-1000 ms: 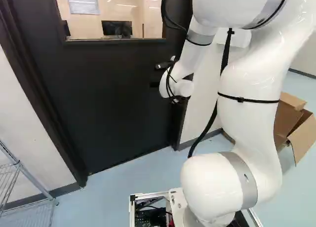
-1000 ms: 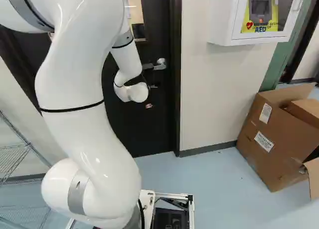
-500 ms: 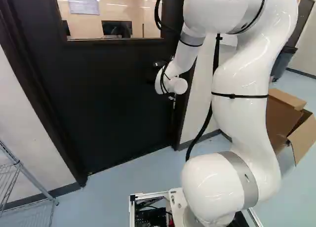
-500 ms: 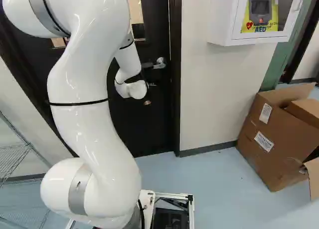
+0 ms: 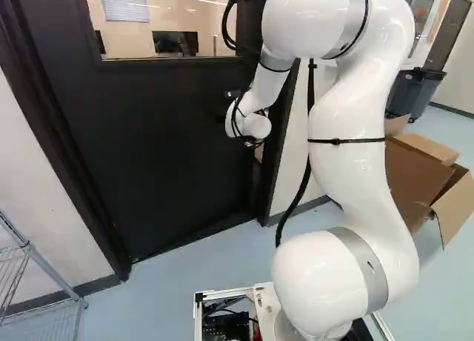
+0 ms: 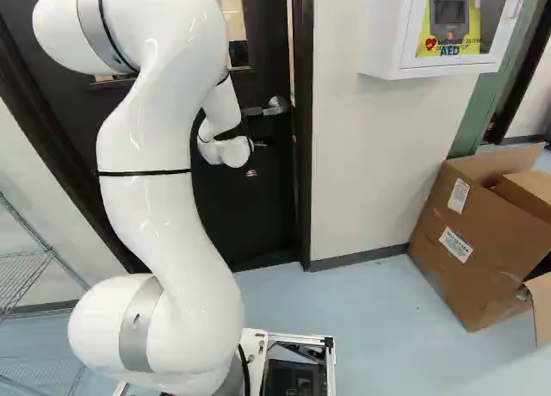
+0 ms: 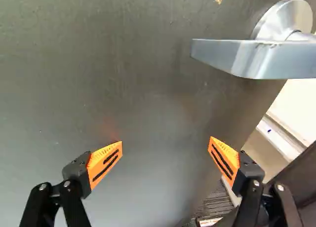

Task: Open the door and move inside

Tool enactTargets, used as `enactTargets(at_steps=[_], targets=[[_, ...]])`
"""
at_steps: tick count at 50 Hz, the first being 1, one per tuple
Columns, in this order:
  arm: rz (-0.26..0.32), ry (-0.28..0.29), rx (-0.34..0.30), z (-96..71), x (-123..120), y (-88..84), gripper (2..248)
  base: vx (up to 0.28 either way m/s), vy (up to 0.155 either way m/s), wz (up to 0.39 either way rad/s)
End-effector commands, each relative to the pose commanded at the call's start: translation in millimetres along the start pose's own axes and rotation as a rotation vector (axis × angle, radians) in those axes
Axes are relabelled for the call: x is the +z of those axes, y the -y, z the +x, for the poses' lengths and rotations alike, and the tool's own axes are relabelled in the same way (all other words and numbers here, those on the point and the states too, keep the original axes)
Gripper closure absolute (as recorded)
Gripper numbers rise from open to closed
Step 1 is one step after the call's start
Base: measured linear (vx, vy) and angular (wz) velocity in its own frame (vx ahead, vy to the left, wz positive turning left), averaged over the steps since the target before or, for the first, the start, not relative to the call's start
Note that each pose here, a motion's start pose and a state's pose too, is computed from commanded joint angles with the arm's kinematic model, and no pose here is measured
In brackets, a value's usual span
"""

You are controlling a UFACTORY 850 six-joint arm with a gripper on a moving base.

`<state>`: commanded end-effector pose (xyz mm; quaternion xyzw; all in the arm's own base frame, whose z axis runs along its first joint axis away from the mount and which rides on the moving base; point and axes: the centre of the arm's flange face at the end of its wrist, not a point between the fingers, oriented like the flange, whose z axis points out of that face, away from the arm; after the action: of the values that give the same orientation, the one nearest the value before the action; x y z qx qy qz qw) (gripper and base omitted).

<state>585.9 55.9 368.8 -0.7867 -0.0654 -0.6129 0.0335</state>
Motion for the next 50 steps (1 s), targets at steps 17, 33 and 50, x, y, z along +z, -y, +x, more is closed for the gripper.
enactTargets(at_steps=[17, 33, 50], targets=[[-0.015, -0.018, 0.028, 3.2, 26.2, 12.3, 3, 0.000, 0.000, 0.000], [-0.029, -0.035, 0.056, 5.6, 49.5, 24.7, 3, 0.000, 0.000, 0.000], [-0.021, -0.054, 0.066, 7.7, 73.1, 40.6, 3, 0.000, 0.000, 0.000]])
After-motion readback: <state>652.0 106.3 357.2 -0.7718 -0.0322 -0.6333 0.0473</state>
